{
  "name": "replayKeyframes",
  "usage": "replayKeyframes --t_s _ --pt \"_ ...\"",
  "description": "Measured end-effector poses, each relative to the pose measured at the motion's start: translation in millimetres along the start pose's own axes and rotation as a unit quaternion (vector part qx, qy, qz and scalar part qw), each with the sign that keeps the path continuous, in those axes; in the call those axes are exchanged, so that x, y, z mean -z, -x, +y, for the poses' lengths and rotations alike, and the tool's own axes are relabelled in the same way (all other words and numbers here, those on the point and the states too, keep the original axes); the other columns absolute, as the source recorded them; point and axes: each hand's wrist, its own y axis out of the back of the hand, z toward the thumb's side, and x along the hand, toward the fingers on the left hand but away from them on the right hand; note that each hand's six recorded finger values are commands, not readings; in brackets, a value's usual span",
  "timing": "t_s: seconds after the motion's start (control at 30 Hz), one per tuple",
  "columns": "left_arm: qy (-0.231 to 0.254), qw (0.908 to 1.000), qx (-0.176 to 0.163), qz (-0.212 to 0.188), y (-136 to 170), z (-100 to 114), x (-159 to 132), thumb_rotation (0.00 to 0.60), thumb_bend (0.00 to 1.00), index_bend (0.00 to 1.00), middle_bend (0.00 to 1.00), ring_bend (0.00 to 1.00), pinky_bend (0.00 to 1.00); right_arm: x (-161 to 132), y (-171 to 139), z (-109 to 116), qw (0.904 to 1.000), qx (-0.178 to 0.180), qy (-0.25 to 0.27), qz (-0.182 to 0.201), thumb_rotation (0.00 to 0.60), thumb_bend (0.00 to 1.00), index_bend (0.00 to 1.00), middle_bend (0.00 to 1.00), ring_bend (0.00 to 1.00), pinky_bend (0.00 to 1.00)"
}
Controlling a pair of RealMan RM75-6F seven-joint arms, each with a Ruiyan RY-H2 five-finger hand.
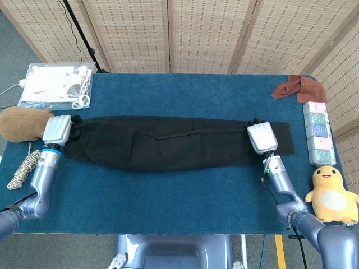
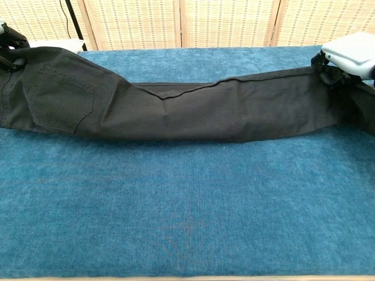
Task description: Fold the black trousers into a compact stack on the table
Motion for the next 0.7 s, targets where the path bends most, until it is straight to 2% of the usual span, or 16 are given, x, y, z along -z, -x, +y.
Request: replayKeyframes --t_s 0.27,0.47,0.7 --pt "0.03 0.9992 -0.024 0.012 -4 2 10 0.6 0.5 0.64 0.56 0.56 0.51 4 16 -3 0.9997 -0.019 -0.014 -0.01 0.6 0.64 0.66 0.44 0.33 0.51" --pt "0.048 0.9975 -0.052 0.007 -9 4 7 0.6 0.49 0.64 0.56 0.56 0.51 1 29 -3 0.9991 -0.026 -0.03 -0.013 0.6 0.64 0.66 0.44 0.33 0.51" --pt "0.05 0.9971 -0.056 0.009 -12 2 6 0.6 0.49 0.64 0.56 0.56 0.51 -5 40 -2 0.9982 -0.032 -0.051 -0.004 0.6 0.64 0.65 0.44 0.33 0.51"
